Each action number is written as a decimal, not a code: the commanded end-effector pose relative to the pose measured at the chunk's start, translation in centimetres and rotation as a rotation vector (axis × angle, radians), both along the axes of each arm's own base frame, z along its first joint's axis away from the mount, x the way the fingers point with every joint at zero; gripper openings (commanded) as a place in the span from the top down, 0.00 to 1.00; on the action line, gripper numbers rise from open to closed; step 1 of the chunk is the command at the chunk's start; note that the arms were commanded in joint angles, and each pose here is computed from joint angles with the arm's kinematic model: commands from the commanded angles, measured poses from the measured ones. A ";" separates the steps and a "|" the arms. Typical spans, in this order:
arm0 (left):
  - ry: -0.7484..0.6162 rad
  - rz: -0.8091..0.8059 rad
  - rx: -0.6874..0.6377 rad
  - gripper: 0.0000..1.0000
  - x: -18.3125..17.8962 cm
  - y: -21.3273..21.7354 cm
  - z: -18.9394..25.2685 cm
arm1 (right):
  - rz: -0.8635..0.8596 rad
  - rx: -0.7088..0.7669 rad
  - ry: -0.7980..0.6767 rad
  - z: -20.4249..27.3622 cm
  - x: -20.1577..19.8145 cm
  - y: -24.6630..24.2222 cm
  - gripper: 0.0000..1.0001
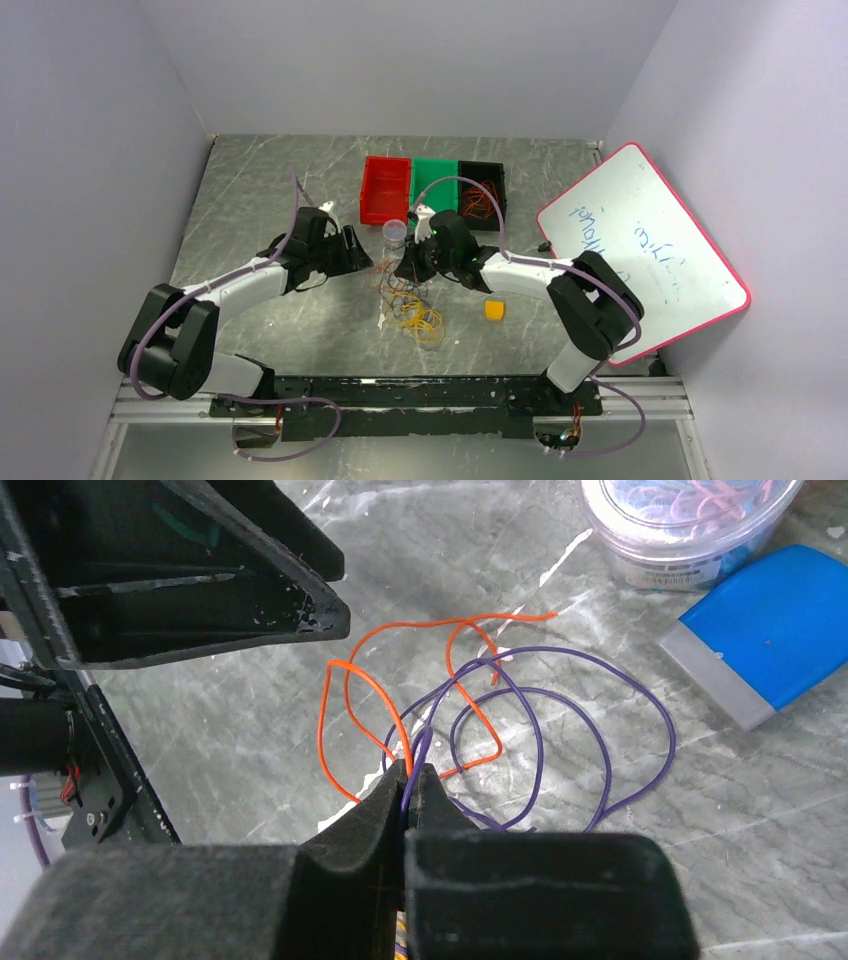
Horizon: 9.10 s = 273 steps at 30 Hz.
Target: Untangle the cables
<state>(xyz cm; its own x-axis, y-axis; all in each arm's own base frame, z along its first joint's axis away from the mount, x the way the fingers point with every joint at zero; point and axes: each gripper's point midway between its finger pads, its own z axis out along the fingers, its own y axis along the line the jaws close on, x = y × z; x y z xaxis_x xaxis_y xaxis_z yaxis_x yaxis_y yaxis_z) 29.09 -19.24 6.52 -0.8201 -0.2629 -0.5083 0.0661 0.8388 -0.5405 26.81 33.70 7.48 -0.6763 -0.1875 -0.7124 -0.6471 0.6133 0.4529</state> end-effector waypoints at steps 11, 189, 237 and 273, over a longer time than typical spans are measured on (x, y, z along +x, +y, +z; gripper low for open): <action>-0.226 -0.254 -0.179 0.44 0.1 -3.8 4.8 | 0.006 0.061 -0.016 1.6 0.2 0.1 1.00; -0.846 -0.298 -0.243 0.93 1.4 -3.7 40.7 | -0.180 0.407 -1.046 29.8 -2.3 -5.3 0.16; -0.831 -0.343 -0.374 0.93 -0.8 -4.6 41.9 | -0.145 0.663 -1.199 35.0 0.6 1.3 0.65; -0.568 -0.158 -0.164 0.28 4.0 -2.8 30.3 | -0.643 0.004 -0.365 21.2 14.4 -17.6 1.00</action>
<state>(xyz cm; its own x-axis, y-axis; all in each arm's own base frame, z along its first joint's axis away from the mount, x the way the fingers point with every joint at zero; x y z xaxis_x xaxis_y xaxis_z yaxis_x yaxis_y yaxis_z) 32.37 -23.38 39.16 -0.4527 -0.2881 -0.8438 0.5694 0.6348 -0.5223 40.45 17.27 31.30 -0.2587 0.1590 -0.9528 -0.3080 0.9213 0.2373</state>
